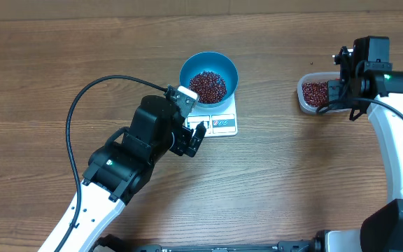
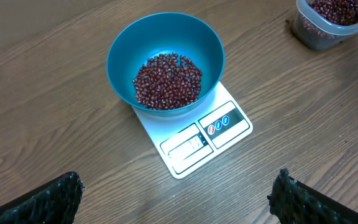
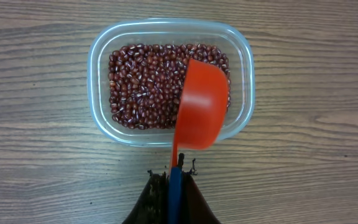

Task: Scoop item into bowl and weigh 150g on scale
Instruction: 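Lower the red scoop into the beans with the right gripper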

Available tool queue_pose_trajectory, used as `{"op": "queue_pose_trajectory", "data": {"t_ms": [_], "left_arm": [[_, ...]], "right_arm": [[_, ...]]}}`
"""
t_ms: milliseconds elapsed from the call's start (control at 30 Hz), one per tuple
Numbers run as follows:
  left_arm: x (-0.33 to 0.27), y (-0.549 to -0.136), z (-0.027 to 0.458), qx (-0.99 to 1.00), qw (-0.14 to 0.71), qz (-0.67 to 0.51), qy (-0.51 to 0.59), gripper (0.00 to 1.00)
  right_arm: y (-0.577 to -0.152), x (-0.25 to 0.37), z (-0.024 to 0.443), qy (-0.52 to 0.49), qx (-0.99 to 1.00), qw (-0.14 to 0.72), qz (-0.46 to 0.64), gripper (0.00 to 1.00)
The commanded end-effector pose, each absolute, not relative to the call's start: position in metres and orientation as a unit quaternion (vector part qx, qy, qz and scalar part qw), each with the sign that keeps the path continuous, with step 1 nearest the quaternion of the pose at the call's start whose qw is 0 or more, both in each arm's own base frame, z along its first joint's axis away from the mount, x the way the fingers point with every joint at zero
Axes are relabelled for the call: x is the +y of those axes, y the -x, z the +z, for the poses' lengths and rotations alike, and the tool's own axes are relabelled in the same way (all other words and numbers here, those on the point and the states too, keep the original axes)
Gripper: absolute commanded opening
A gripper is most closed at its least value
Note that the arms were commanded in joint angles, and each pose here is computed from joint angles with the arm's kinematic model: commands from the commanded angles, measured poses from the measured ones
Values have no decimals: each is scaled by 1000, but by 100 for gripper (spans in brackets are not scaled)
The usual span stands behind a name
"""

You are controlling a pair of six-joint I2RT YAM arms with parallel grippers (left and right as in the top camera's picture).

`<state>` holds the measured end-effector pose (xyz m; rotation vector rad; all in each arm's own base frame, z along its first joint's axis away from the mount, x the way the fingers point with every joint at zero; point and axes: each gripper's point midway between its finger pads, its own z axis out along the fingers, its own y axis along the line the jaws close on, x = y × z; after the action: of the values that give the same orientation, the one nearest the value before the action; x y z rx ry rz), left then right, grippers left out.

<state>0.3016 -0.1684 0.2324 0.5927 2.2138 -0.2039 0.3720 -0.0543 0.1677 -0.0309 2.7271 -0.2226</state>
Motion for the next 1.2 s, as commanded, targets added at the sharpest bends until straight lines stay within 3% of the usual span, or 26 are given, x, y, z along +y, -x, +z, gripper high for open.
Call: {"op": "queue_pose_trajectory", "data": {"t_ms": [0, 467, 567, 633, 933, 1000, 1167], "left_arm": [[-167, -302, 230, 877, 407, -76, -242, 100], [-167, -302, 230, 877, 407, -76, -243, 100], [-167, -302, 230, 877, 407, -76, -243, 100], [-167, -302, 230, 877, 407, -76, -242, 100], [-167, -302, 230, 877, 407, -76, -242, 100], [-167, -302, 230, 877, 407, -76, -242, 100], [-167, -302, 230, 877, 407, -76, -243, 100]], "right_arm": [[-373, -54, 165, 8, 977, 201, -77, 4], [-386, -56, 170, 7, 971, 227, -80, 4], [-387, -56, 167, 7, 971, 224, -79, 14], [-386, -56, 163, 8, 973, 217, -79, 4], [-388, -56, 151, 9, 976, 202, -77, 4], [-389, -56, 152, 8, 976, 205, -78, 8], [-390, -56, 152, 8, 975, 207, -78, 4]]}}
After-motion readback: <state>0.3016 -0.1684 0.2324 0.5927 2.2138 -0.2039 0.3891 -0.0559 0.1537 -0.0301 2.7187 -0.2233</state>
